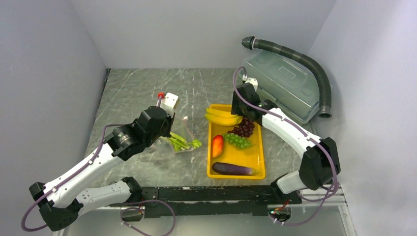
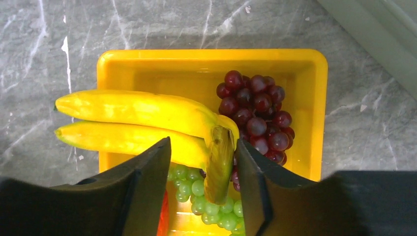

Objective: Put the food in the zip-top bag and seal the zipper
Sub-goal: Place the fake fruit in the bin, then pick up the fake fruit from the zipper food storage bag.

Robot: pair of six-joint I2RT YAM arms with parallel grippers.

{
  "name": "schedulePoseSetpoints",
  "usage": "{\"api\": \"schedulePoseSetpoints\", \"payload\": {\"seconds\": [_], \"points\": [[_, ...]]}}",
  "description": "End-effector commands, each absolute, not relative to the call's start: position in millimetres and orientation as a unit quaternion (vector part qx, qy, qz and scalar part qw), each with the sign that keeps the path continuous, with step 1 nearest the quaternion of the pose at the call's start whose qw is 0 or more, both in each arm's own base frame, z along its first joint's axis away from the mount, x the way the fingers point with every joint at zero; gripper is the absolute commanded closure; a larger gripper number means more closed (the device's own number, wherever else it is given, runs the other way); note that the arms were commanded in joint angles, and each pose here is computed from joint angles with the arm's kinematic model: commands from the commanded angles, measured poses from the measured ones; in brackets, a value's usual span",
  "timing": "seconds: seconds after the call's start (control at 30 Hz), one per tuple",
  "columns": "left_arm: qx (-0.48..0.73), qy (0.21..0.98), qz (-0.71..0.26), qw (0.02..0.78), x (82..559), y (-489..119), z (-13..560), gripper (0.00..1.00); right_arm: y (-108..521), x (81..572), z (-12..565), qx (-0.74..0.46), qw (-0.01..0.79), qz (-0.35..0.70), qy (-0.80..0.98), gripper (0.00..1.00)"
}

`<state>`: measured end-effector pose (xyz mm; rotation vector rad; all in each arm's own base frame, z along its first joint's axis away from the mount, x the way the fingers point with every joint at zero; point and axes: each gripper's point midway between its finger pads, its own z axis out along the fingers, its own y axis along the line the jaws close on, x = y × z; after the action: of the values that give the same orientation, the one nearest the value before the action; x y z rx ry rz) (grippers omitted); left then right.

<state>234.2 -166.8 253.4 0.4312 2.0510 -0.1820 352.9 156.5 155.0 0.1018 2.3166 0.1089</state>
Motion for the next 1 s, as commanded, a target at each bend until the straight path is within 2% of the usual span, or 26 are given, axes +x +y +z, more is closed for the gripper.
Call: {"api": "schedulePoseSetpoints", "payload": {"seconds": [0.0, 0.17, 0.53, 0.73, 0.97], "points": [[0.176, 0.834, -0.085, 0.516, 239.3, -170.7, 264.7, 1.0, 162.2, 356.2, 192.1, 0.044, 0.441, 0.08, 0.893, 0.43], [0.174, 0.835, -0.082, 0.515, 240.4, -170.5, 263.4, 1.0, 159.5, 344.4, 212.1, 0.04, 0.453, 0.098, 0.885, 0.37], [0.174, 0.835, -0.077, 0.516, 241.0, -168.9, 262.7, 1.0, 189.9, 292.0, 224.4, 0.003, 0.425, 0.219, 0.878, 0.34], [0.172, 0.835, -0.075, 0.517, 241.2, -167.8, 263.0, 1.0, 217.7, 254.8, 193.1, -0.021, 0.385, 0.245, 0.89, 0.36], [0.17, 0.834, -0.076, 0.52, 240.7, -166.9, 264.6, 1.0, 231.6, 238.4, 138.7, -0.017, 0.335, 0.235, 0.912, 0.36]]}}
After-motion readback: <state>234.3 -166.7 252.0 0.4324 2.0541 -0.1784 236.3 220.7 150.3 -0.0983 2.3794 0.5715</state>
